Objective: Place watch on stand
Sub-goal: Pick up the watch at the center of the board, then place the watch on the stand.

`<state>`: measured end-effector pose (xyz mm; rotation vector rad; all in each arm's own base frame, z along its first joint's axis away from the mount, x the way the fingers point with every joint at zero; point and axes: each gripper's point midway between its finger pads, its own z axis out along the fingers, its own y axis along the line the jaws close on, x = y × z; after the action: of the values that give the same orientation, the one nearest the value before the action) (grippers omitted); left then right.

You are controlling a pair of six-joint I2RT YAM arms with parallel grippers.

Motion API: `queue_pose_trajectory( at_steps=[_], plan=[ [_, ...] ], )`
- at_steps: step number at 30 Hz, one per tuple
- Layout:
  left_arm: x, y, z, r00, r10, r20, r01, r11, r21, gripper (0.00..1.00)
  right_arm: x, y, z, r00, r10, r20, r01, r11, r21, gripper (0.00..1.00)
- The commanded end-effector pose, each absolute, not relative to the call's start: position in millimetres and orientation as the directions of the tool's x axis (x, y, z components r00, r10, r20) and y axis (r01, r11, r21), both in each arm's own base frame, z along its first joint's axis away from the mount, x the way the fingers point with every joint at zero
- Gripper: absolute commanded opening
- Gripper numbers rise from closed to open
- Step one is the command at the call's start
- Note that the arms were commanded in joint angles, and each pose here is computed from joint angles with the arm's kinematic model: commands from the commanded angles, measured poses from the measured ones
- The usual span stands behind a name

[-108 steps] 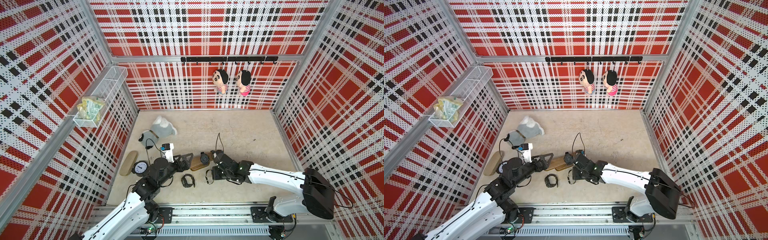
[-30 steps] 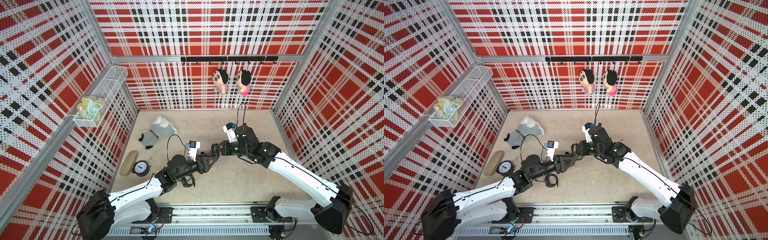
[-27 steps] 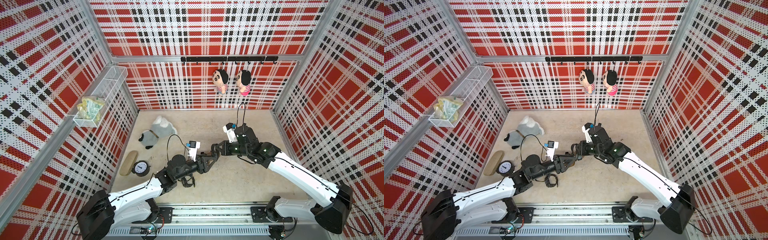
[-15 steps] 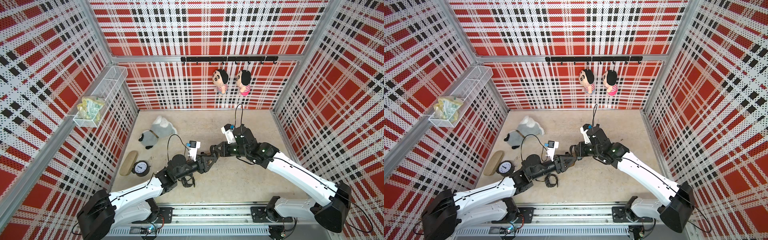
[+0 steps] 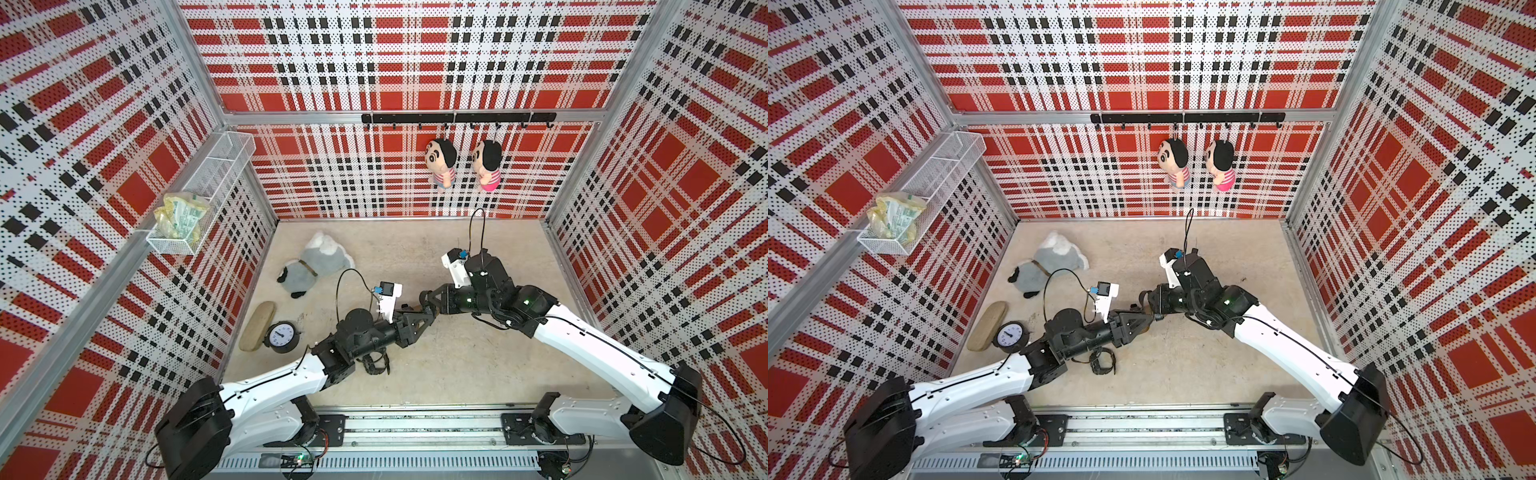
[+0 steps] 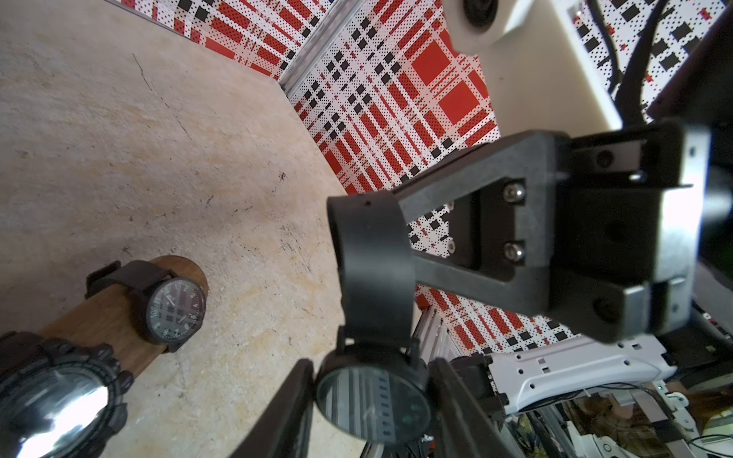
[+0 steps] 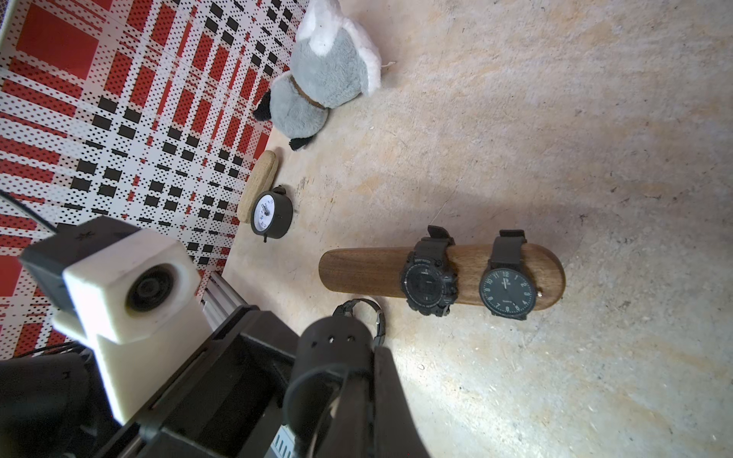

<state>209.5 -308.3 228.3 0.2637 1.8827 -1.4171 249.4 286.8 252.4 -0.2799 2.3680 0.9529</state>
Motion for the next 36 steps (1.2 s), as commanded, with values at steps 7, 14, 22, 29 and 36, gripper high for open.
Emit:
queue_pose_trajectory(
  at_steps=[7,14,22,29,36],
  plan=[
    [211,-305,253,-0.662,-0.307,-0.684,0.602,0.327,-0.729,0.39,249,289,267,-0.798,0.019,-0.603,-0.411,0.714,0.567,0.00],
    [220,-279,251,-0.654,-0.349,-0.671,0.531,0.420,-0.736,0.35,256,268,254,-0.791,-0.011,-0.612,-0.368,0.807,0.462,0.55],
    [229,-204,220,-0.659,-0.385,-0.647,0.202,0.737,-0.644,0.29,267,219,234,-0.773,-0.029,-0.634,-0.256,0.928,0.270,0.58],
    [215,-140,200,-0.644,-0.481,-0.595,-0.104,0.826,-0.555,0.27,268,217,227,-0.774,-0.019,-0.632,-0.257,0.923,0.286,0.57],
    [209,-105,169,-0.641,-0.492,-0.589,-0.309,0.868,-0.389,0.22,265,219,221,-0.784,-0.035,-0.620,-0.268,0.920,0.287,0.55]
  ],
)
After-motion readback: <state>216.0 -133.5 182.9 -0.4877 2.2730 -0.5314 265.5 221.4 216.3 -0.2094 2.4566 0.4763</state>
